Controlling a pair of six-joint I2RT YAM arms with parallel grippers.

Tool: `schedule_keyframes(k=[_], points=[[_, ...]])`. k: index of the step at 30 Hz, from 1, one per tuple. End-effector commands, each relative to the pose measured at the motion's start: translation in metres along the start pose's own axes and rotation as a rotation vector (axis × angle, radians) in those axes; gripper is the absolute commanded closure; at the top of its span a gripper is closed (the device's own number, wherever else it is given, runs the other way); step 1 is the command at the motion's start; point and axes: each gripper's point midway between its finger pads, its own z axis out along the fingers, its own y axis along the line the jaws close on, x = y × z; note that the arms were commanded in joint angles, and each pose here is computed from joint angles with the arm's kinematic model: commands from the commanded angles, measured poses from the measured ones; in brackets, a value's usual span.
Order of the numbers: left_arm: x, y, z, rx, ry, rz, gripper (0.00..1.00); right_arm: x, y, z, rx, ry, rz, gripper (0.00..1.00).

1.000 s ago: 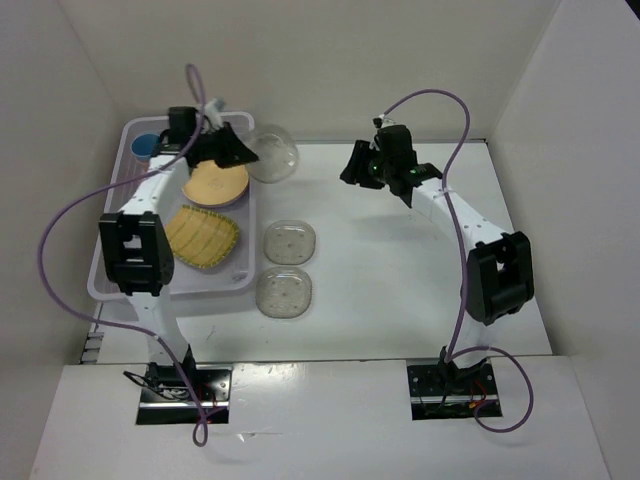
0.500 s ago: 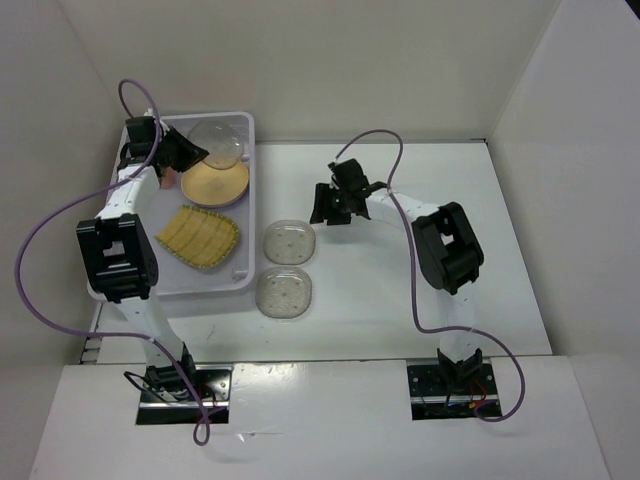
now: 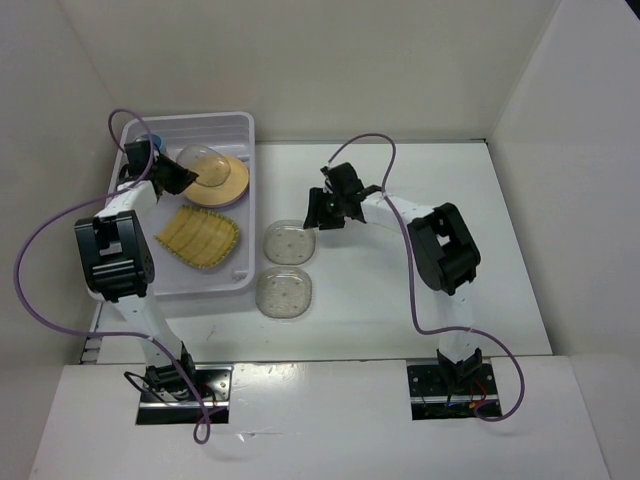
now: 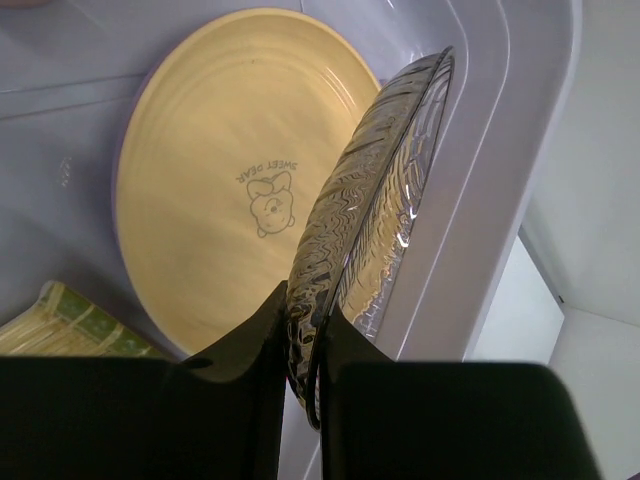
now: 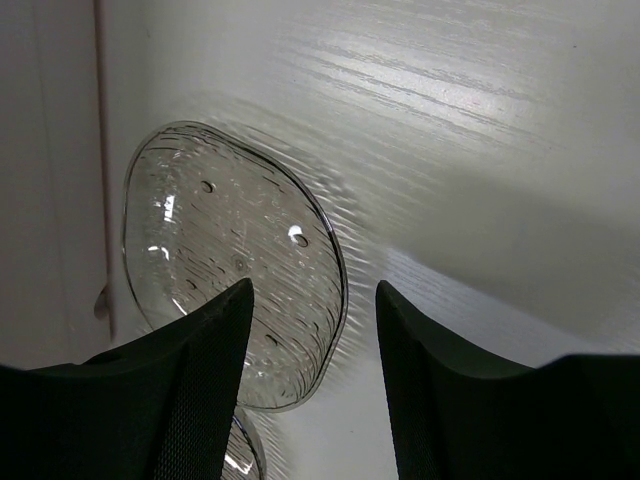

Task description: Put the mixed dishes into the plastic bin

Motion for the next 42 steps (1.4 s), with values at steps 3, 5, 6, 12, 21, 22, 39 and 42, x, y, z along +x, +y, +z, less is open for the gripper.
schedule_keyframes(k=[3, 5, 6, 12, 21, 22, 39, 42], points=[[0.01, 0.006, 0.02, 0.019, 0.032, -0.045, 0.94, 0.016, 0.004, 0.011, -0.014, 0.029, -0.007, 0.43], [0.011, 0.008, 0.022, 0.01, 0.041, -0.049, 0.93, 0.023, 0.0, 0.011, -0.004, 0.047, -0.002, 0.43], [0.016, 0.007, 0.023, 0.001, 0.047, -0.045, 0.9, 0.023, 0.0, 0.011, -0.004, 0.047, -0.011, 0.43], [0.027, 0.013, 0.022, -0.022, 0.081, -0.009, 0.73, 0.032, 0.004, 0.016, -0.007, 0.066, -0.021, 0.43], [0.032, 0.022, -0.006, -0.109, 0.107, 0.058, 0.01, 0.041, 0.003, 0.033, 0.035, 0.1, -0.009, 0.5], [0.027, 0.012, -0.017, -0.094, 0.093, 0.074, 0.0, 0.041, 0.001, 0.033, 0.043, 0.095, -0.009, 0.51], [0.007, -0.108, -0.158, 0.268, 0.006, 0.411, 0.0, 0.025, -0.011, 0.012, 0.097, 0.053, -0.038, 1.0], [0.037, -0.125, -0.167, 0.487, 0.105, 0.513, 0.0, 0.006, -0.009, -0.009, 0.094, -0.002, -0.031, 1.0]])
